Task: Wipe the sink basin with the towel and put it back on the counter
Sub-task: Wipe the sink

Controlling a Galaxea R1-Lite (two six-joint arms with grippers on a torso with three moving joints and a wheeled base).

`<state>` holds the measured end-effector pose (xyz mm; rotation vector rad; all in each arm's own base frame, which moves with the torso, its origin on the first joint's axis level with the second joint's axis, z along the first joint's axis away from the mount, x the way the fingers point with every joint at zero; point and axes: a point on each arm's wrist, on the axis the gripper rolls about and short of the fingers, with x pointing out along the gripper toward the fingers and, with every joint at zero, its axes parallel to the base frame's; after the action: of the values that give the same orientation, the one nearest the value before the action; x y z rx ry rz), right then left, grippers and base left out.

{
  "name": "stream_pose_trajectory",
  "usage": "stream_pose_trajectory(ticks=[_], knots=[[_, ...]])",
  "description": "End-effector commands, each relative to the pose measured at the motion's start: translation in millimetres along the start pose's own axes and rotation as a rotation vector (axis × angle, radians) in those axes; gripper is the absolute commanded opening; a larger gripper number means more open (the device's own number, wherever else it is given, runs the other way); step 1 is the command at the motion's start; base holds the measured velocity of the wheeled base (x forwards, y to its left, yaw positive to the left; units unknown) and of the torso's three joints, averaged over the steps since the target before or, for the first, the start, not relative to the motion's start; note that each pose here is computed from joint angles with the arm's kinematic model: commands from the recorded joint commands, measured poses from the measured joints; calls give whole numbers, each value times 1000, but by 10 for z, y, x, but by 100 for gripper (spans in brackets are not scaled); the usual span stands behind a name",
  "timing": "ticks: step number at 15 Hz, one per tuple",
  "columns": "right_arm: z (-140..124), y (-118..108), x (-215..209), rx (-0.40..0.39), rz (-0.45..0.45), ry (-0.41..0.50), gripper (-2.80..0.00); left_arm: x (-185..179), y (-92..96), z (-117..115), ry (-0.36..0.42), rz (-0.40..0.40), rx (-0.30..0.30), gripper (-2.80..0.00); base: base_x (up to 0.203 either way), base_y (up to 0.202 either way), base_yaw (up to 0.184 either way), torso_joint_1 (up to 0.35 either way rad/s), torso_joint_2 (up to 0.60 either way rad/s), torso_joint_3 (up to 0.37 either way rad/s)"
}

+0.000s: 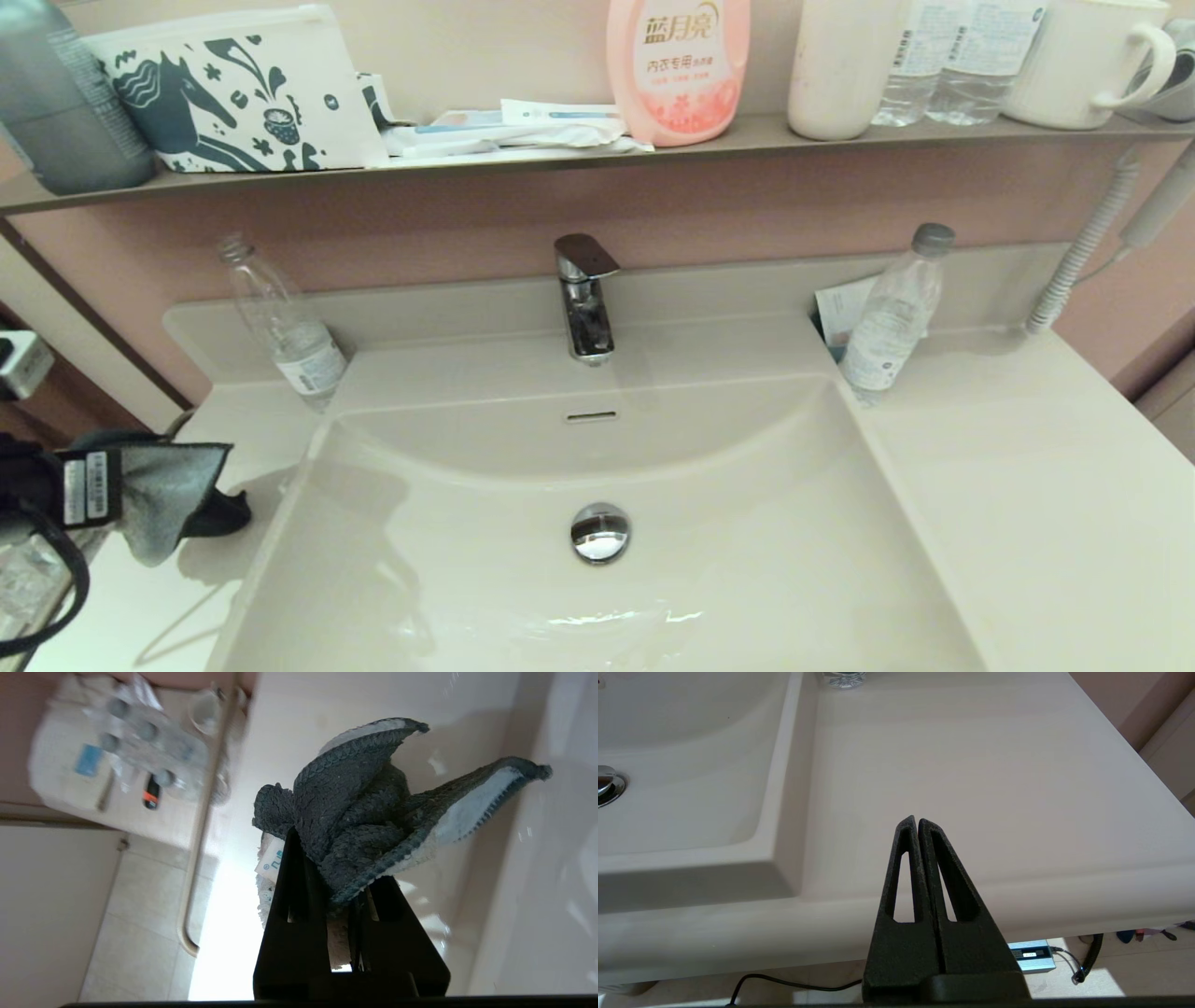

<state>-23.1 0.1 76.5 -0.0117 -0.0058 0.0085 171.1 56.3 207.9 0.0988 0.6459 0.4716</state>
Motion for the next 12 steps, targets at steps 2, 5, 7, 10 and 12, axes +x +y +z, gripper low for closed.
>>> stream_pose_trajectory(ticks=[2,5,7,10,12], knots=[[0,0,1,-1,1,1,-280,329,-160,-190,131,-49,-10,-280,0,0,0,0,0,0],[0,0,1,-1,1,1,-280,734,-336,-248,211,-96,-27,-280,0,0,0,0,0,0],[0,0,1,-1,1,1,-280,881,-400,-264,244,-147,-27,-280,0,0,0,0,0,0],[0,0,1,-1,1,1,-280,1079,-495,-249,283,-192,-17,-280,0,0,0,0,0,0],[0,0,1,-1,1,1,-280,1157,-619,-255,298,-223,2,-280,0,0,0,0,0,0]])
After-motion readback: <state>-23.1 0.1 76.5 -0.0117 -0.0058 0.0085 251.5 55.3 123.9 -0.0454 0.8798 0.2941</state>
